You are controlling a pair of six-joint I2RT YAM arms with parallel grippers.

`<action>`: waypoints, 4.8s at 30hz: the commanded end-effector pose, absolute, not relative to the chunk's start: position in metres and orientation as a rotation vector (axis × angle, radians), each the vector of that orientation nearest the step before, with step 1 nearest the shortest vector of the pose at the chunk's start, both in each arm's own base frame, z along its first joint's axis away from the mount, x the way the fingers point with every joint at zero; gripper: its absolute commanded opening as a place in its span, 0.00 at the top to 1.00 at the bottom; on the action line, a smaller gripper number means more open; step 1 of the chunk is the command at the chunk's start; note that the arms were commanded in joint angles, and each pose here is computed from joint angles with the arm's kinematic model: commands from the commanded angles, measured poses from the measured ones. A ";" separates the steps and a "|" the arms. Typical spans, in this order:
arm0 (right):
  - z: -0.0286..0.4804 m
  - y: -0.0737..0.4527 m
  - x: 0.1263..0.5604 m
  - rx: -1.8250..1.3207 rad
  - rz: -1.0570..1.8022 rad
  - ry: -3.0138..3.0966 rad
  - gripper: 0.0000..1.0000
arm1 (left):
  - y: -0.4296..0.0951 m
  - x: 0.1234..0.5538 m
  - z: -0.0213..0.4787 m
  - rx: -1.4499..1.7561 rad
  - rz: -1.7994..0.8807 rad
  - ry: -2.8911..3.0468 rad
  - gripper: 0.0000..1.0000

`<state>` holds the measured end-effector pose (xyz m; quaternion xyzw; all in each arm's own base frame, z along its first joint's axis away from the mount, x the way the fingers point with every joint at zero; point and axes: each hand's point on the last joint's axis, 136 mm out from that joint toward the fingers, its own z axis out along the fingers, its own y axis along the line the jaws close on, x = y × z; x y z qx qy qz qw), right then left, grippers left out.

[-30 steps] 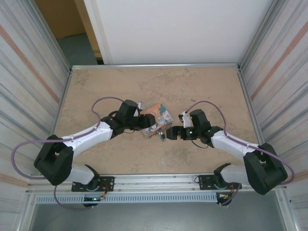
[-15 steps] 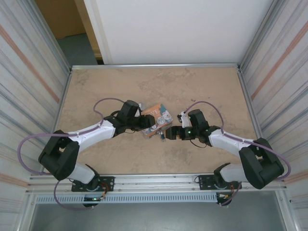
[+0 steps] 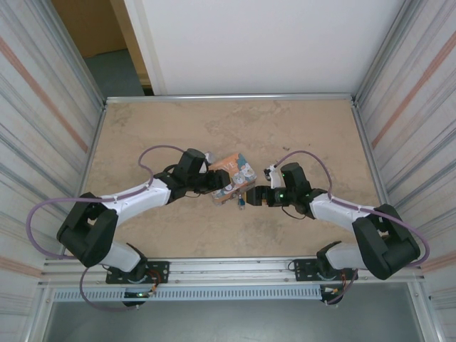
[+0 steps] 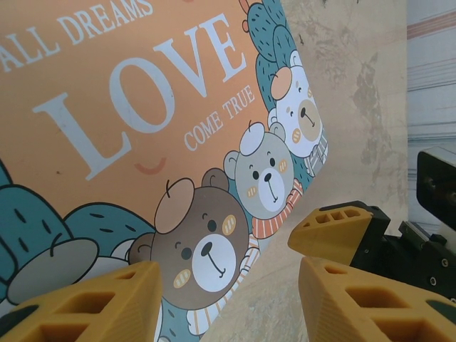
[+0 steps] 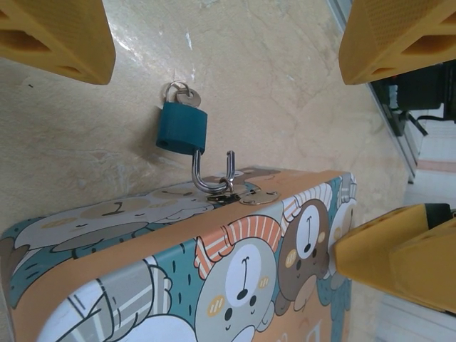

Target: Unlock a padlock with a key

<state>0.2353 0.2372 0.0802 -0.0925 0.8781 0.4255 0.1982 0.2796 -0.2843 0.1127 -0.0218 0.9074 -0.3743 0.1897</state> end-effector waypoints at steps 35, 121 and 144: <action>0.078 0.260 0.253 -0.400 1.126 2.291 0.33 | -0.279 0.272 0.101 -0.093 -1.048 2.589 0.46; 0.048 0.280 0.243 -0.505 1.234 2.309 0.99 | -0.278 0.271 0.101 -0.086 -1.041 2.599 0.46; 0.062 0.260 0.274 0.032 1.289 2.314 1.00 | -0.286 0.246 0.087 -0.084 -1.039 2.628 0.46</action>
